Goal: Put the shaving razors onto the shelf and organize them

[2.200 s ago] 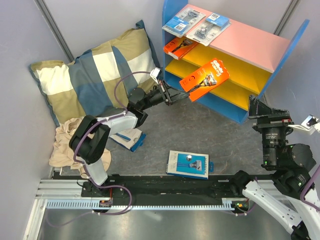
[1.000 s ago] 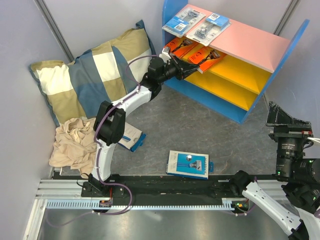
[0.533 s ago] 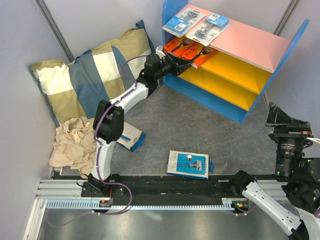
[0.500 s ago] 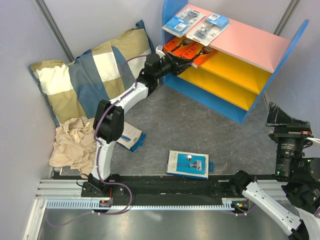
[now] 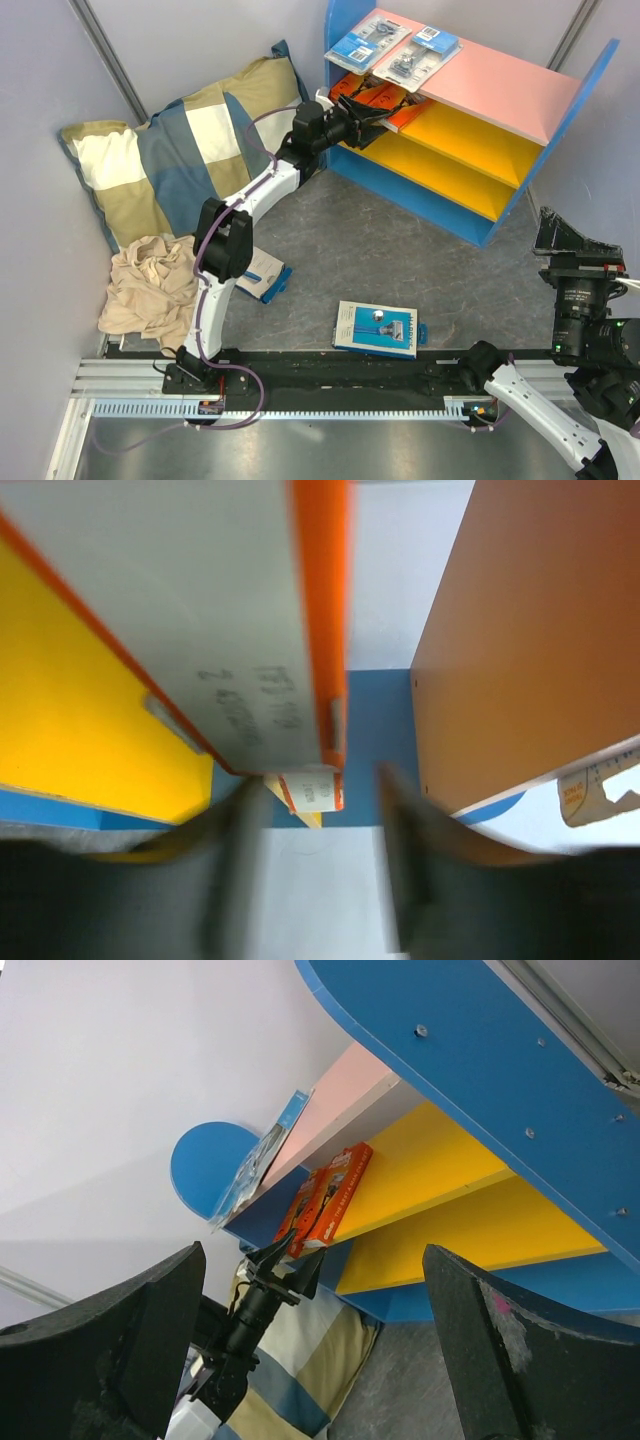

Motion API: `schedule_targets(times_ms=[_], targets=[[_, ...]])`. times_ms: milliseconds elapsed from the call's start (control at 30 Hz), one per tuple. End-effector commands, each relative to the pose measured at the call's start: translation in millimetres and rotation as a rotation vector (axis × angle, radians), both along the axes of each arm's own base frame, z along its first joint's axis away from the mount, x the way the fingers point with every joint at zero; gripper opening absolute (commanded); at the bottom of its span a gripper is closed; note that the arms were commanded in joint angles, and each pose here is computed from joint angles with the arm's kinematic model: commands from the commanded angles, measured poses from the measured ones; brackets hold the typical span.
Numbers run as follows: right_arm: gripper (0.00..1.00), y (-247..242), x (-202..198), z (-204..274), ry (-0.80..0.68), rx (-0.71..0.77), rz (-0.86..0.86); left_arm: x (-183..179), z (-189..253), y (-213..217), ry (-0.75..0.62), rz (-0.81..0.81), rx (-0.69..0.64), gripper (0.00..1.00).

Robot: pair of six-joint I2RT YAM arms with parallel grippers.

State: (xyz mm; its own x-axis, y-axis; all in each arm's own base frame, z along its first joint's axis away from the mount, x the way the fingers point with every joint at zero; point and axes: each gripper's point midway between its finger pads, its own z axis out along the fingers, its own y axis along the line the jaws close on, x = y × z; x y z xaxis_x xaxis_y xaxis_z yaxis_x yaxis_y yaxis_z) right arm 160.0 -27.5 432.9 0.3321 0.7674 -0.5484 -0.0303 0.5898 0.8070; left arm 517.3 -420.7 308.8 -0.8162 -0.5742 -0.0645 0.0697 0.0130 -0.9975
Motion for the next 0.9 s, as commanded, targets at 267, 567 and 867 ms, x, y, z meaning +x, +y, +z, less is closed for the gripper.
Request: schedule_targets(times_ms=[267, 567, 867], targets=[[0.98, -8.9, -4.8, -0.8, 0.003, 0.003, -0.027, -27.2, 31.8, 18.8, -0.208, 0.029, 0.057, 0.99], [0.98, -2.4, 1.2, -1.7, 0.026, -0.039, -0.019, -89.8, 43.1, 53.1, -0.335, 0.033, 0.045, 1.0], [0.98, 28.9, 21.6, -16.0, 0.103, -0.141, 0.064, -151.7, 39.4, 88.7, -0.464, -0.015, 0.256, 1.0]])
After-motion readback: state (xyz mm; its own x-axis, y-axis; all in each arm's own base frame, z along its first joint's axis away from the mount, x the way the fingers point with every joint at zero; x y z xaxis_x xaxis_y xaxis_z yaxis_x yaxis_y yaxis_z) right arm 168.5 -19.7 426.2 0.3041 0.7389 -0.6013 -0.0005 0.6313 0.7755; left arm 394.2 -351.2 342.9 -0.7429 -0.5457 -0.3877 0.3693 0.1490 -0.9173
